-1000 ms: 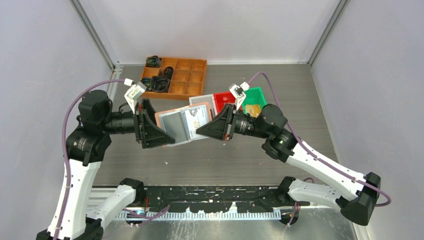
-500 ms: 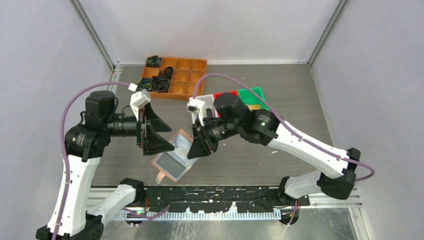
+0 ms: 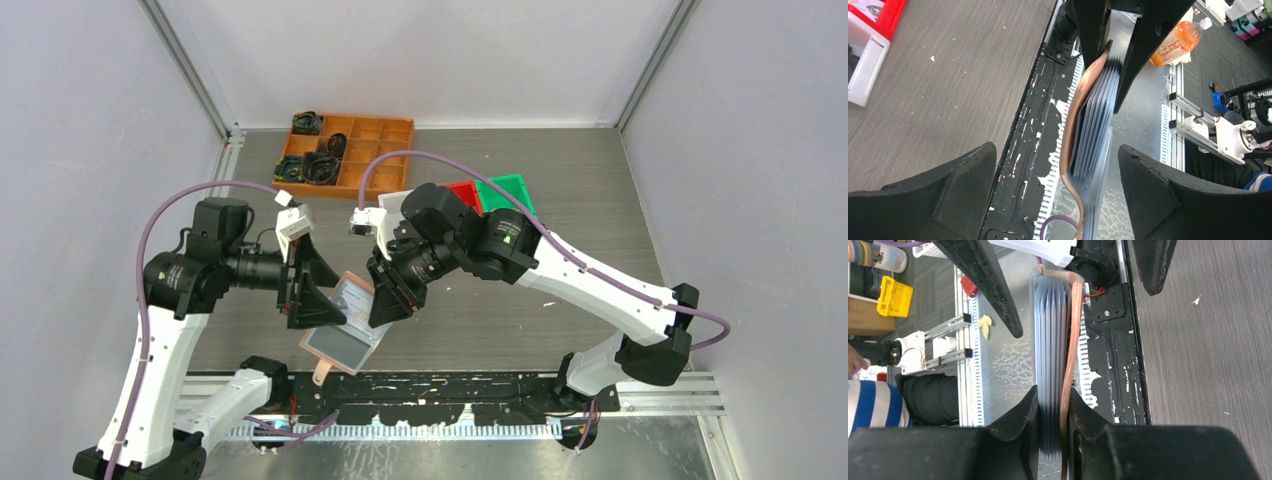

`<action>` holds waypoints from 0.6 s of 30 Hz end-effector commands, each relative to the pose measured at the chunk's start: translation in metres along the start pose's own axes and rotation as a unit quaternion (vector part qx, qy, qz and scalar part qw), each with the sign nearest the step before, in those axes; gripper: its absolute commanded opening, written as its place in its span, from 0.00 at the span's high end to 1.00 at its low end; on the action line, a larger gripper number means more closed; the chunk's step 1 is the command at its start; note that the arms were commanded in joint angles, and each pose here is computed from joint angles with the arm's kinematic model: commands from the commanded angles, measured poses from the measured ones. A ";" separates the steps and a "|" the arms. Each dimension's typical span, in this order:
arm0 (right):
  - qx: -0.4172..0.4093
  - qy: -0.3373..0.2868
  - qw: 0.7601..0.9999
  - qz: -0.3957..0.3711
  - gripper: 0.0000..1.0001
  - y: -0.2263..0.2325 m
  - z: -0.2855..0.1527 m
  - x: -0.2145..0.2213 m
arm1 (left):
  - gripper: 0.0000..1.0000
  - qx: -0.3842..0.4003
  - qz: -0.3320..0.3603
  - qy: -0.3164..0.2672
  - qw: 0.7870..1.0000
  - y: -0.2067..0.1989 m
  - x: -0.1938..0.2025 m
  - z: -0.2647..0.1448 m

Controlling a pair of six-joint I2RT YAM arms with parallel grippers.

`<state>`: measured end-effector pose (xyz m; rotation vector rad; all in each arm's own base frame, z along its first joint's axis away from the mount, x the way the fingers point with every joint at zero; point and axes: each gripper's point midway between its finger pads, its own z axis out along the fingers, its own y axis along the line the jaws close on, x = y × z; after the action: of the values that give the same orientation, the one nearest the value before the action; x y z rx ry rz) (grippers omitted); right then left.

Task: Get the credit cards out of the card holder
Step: Remove the credit card from the card holder.

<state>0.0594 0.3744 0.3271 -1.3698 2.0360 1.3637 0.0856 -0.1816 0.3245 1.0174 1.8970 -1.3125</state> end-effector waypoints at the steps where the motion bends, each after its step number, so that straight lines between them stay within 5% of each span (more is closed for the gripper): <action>1: -0.052 -0.032 0.997 -0.049 0.99 0.029 -0.005 -0.025 | 0.13 0.024 0.009 -0.010 1.000 -0.007 -0.007 0.001; 3: -0.051 -0.031 0.997 -0.050 0.99 0.029 -0.003 -0.028 | 0.21 0.035 -0.002 -0.011 0.999 -0.009 -0.008 0.002; 8: -0.052 -0.046 0.996 -0.062 0.98 0.032 -0.005 -0.041 | 0.65 0.040 -0.016 -0.011 0.999 -0.008 -0.010 0.004; 10: -0.053 -0.047 0.995 -0.064 0.95 0.033 -0.005 -0.042 | 0.73 0.039 -0.017 -0.012 0.999 -0.007 -0.011 0.004; 14: -0.026 -0.078 0.995 -0.053 0.71 0.024 -0.004 -0.047 | 0.87 0.034 -0.020 -0.023 0.999 -0.006 -0.018 0.004; 16: -0.007 -0.137 0.989 -0.047 0.49 0.016 -0.010 -0.060 | 0.92 0.025 -0.018 -0.036 0.999 -0.005 -0.026 0.004; 18: -0.011 -0.213 0.977 -0.027 0.42 0.012 -0.019 -0.069 | 0.97 0.010 -0.024 -0.060 0.998 -0.002 -0.038 0.004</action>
<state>0.0709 0.3929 0.3285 -1.3129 1.9801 1.3705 0.0815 -0.1888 0.3356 0.9643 1.9061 -1.4355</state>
